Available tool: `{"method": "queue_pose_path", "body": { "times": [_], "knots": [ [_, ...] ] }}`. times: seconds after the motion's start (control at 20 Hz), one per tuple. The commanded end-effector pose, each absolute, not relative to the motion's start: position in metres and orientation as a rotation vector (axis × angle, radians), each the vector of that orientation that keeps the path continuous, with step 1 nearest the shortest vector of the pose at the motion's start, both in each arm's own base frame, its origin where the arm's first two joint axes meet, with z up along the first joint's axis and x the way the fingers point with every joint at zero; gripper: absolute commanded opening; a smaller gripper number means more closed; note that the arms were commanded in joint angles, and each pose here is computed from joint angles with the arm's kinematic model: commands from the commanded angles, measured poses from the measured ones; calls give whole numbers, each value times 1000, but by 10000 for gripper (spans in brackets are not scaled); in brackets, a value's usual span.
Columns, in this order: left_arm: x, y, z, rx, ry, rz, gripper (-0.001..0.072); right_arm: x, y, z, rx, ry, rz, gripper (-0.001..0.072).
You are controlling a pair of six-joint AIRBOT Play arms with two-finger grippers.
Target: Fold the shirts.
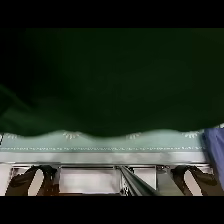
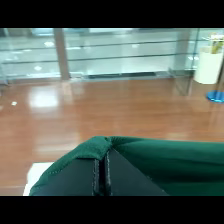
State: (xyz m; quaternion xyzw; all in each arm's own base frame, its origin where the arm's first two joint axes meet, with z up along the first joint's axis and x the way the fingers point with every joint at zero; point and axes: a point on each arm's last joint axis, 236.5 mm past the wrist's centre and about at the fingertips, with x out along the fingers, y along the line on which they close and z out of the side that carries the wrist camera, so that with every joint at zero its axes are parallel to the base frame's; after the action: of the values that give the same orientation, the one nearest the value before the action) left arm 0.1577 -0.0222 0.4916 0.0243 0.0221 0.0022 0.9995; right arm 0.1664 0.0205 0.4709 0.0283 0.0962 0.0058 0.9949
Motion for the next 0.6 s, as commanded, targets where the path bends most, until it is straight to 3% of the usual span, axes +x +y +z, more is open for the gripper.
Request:
{"method": "queue_pose_path", "body": {
  "times": [0.0, 0.2, 0.55],
  "knots": [
    [136, -3, 478, 51, 85, 86, 23, 150, 15, 451, 63, 266, -27, 29],
    [175, 3, 433, -27, 233, 68, 23, 177, 34, 413, 111, 392, 83, 29],
    [309, -15, 292, -241, 623, -114, 23, 293, 25, 298, 222, 592, 160, 29]
  ]
}}
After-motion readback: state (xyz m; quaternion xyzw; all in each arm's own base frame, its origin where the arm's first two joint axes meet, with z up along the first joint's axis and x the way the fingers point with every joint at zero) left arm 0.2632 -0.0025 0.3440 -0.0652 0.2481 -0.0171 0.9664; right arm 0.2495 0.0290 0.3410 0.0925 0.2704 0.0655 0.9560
